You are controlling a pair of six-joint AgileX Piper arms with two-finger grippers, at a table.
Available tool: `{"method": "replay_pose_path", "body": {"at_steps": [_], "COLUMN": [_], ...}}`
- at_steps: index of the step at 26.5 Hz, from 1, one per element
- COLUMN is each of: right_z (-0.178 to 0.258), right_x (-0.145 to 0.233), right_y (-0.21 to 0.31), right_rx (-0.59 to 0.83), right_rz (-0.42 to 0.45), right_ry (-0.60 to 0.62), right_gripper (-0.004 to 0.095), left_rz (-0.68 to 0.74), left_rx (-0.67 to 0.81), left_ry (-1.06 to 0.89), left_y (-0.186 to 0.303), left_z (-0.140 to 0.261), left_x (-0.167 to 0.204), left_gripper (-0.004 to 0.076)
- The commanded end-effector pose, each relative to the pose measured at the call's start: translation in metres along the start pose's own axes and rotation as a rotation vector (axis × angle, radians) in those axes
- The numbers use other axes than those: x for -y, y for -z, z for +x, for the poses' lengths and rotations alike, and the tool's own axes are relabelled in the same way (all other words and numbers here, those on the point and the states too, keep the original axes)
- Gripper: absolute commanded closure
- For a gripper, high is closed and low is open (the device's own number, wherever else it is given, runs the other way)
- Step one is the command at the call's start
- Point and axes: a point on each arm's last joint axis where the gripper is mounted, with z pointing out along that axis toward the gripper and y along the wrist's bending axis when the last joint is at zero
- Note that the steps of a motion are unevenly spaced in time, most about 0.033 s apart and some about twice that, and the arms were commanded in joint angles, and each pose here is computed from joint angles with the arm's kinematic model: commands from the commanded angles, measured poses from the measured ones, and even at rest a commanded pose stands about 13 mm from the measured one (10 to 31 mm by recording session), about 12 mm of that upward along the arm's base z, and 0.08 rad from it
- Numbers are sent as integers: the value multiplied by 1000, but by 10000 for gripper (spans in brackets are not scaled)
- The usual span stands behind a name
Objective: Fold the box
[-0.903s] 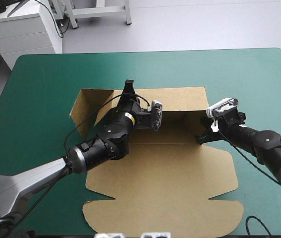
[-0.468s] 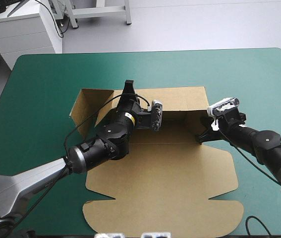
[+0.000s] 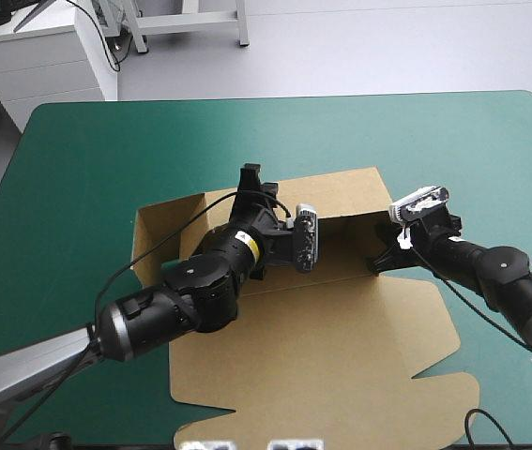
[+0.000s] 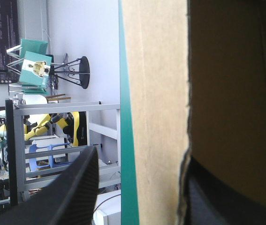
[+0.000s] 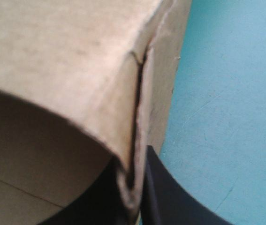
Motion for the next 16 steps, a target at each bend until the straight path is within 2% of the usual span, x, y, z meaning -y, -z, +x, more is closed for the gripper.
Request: {"method": "replay_pose_path", "body": {"at_steps": [1, 13, 15, 16], "right_z": [-12, -13, -13, -13], "right_x": [-2, 4, 4, 4], "right_y": [7, 7, 7, 7], "right_rx": [45, 58, 59, 59], "right_rz": [-6, 53, 60, 60], "right_ry": [-9, -26, -26, -26], "right_gripper": [926, 926, 926, 926], "left_rz": [-97, -118, -115, -115], "left_rx": [49, 162, 151, 146], "left_ry": [38, 26, 16, 15], "left_y": [36, 97, 98, 98], "left_z": [0, -18, -19, -18], "left_x": [-25, -24, -22, -22], "left_gripper": [380, 398, 437, 511]}}
